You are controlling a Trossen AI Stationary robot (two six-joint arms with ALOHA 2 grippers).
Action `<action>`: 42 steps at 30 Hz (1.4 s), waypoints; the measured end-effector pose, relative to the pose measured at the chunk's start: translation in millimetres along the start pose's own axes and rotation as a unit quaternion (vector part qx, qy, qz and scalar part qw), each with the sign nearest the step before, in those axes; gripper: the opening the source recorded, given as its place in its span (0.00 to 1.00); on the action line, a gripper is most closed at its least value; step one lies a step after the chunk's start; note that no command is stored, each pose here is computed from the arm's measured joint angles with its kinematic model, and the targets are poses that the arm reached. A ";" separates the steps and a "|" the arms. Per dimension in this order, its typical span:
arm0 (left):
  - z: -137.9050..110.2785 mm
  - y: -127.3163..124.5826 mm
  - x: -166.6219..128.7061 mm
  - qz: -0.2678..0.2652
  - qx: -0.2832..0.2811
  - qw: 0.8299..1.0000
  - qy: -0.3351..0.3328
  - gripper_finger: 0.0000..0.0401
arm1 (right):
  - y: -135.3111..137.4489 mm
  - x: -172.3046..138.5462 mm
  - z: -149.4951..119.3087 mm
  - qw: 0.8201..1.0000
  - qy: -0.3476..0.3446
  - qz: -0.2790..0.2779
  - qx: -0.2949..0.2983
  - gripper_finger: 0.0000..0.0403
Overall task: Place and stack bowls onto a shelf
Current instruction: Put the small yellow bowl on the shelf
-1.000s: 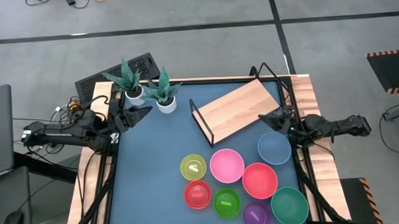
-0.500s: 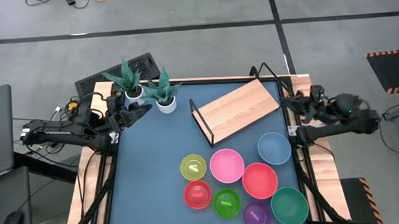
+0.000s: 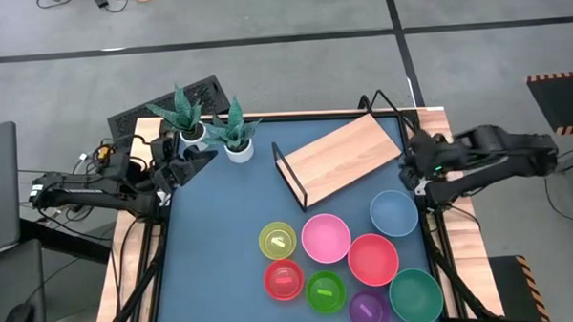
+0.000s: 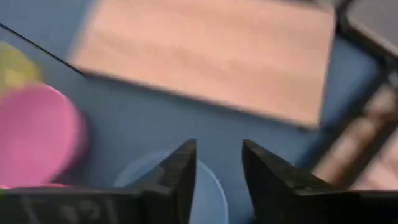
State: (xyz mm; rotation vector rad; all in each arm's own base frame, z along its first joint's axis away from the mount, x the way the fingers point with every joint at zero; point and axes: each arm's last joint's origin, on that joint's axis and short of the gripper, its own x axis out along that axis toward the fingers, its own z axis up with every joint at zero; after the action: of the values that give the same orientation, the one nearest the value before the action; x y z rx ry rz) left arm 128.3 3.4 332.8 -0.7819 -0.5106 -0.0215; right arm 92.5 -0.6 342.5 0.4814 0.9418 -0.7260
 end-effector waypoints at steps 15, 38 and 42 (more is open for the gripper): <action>-2.6 2.9 -0.1 0.017 0.021 1.000 0.012 0.67 | 41.0 60.9 -5.9 0.951 0.144 0.006 -0.275 0.55; -7.6 9.3 -0.8 0.059 0.030 0.997 0.029 0.67 | 37.3 127.5 -9.6 0.940 0.164 0.048 -0.297 0.52; -9.6 11.3 -1.1 0.068 0.032 0.996 0.040 0.67 | 45.7 135.6 -8.4 0.951 0.175 0.060 -0.248 0.52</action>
State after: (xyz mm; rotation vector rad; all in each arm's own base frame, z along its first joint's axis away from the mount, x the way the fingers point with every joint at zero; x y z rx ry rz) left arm 133.8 4.7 319.1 -0.7492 -0.3799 0.0901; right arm 173.8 -11.3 225.0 0.2194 1.3679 -0.2729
